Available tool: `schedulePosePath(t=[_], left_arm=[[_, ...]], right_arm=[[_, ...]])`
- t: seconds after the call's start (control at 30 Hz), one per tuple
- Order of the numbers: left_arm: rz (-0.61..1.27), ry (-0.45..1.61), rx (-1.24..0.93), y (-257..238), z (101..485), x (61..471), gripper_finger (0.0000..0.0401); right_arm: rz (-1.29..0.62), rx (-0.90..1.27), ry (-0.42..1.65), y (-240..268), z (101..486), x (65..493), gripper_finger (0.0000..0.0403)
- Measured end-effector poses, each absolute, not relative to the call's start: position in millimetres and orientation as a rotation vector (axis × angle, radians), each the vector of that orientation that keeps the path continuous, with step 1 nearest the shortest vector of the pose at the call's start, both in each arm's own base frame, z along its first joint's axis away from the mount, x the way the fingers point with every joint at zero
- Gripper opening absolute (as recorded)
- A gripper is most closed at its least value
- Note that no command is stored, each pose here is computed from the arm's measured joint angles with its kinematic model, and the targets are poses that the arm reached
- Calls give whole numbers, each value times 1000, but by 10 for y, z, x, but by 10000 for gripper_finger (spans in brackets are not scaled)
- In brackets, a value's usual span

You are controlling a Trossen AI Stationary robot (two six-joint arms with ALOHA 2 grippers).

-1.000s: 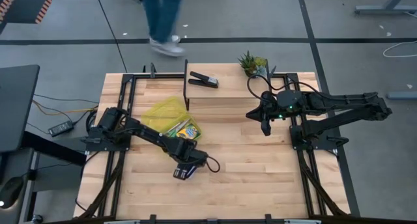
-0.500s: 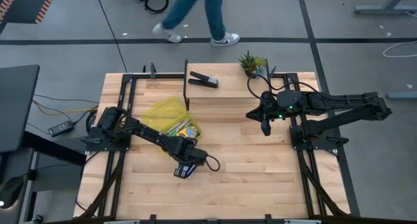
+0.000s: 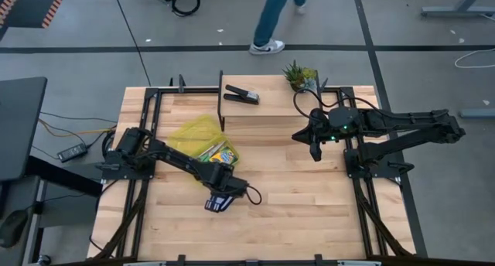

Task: Pack school essentials
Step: Put the white sticky note into the yellow supply box

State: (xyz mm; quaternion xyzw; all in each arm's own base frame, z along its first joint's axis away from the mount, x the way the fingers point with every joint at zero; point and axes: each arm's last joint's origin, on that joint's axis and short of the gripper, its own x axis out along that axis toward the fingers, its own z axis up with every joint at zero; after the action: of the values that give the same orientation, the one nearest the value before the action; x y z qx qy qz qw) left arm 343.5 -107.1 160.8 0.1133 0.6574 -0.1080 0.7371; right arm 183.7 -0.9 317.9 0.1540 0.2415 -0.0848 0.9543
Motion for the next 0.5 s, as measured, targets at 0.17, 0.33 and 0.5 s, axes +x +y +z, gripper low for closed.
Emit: schedulePosePath(t=[0.17,0.33,0.5], left_arm=[[-230,1442,241,-1052,1772,3491,1],[-185,1395,189,-921,2015,3483,0],[-87,1394,89,-686,2257,3386,0]], right_arm=[[-170,306,491,-9,3179,1837,39],[-169,300,492,-10,3179,1838,39],[-167,291,492,-10,3179,1838,39]])
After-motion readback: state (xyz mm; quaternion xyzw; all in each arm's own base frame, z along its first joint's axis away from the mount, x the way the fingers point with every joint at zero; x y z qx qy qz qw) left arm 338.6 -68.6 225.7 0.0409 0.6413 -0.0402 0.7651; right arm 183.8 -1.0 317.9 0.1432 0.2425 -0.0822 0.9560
